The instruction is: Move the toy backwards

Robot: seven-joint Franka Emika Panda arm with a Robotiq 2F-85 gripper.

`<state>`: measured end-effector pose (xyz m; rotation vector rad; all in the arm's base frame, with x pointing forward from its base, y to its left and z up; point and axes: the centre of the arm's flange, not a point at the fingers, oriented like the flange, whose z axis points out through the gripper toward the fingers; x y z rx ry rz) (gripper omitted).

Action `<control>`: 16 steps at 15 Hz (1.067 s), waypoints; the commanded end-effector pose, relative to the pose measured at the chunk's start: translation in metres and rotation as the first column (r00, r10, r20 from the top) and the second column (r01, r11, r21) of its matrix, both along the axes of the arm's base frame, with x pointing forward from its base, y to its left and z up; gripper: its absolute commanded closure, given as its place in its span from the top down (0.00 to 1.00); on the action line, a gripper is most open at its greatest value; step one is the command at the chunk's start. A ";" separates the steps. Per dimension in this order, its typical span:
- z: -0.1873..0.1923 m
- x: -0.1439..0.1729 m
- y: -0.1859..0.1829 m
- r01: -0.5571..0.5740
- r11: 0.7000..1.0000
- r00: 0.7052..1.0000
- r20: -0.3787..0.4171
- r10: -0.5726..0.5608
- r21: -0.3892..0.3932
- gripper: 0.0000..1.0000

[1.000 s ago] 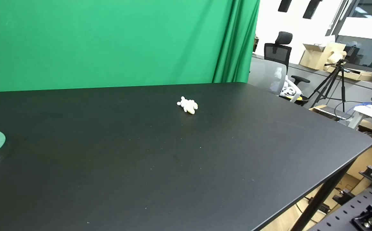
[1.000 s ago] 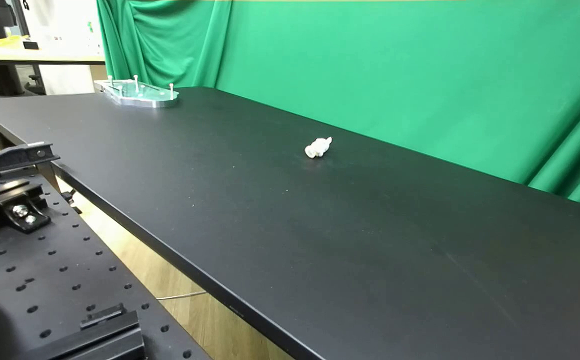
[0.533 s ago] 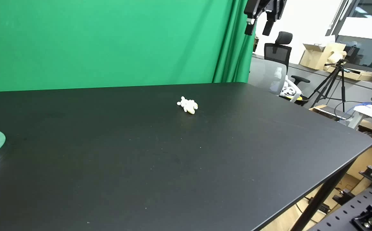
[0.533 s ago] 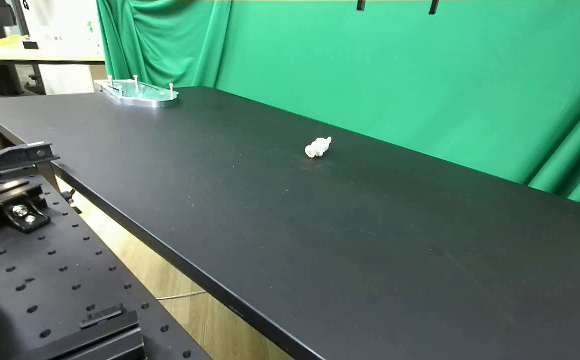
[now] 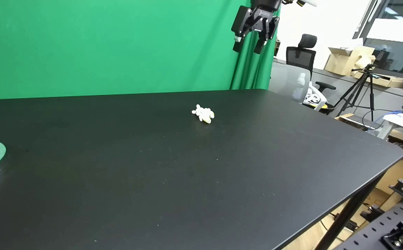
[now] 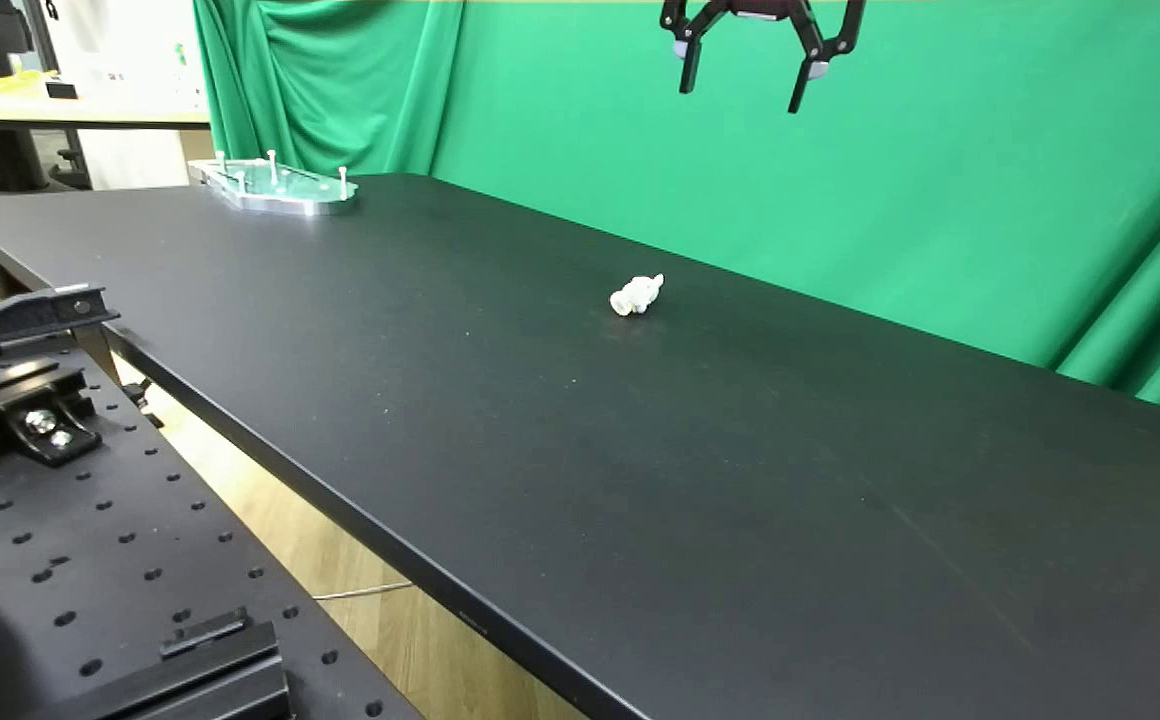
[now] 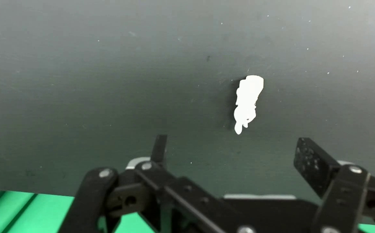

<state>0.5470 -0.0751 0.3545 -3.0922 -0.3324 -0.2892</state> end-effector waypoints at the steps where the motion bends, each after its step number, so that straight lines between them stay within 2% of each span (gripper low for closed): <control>1: -0.013 0.019 0.011 0.057 0.998 0.998 -0.029 -0.056 0.033 1.00; 2: -0.012 0.006 0.009 0.005 1.000 1.000 -0.019 -0.005 0.013 1.00; 8: -0.019 0.006 0.010 0.001 1.000 1.000 -0.030 -0.001 0.013 1.00; 11: -0.037 0.022 0.010 -0.013 1.000 0.998 -0.062 0.014 0.023 1.00; 16: -0.095 0.053 -0.002 -0.006 0.999 0.998 -0.069 0.010 0.053 1.00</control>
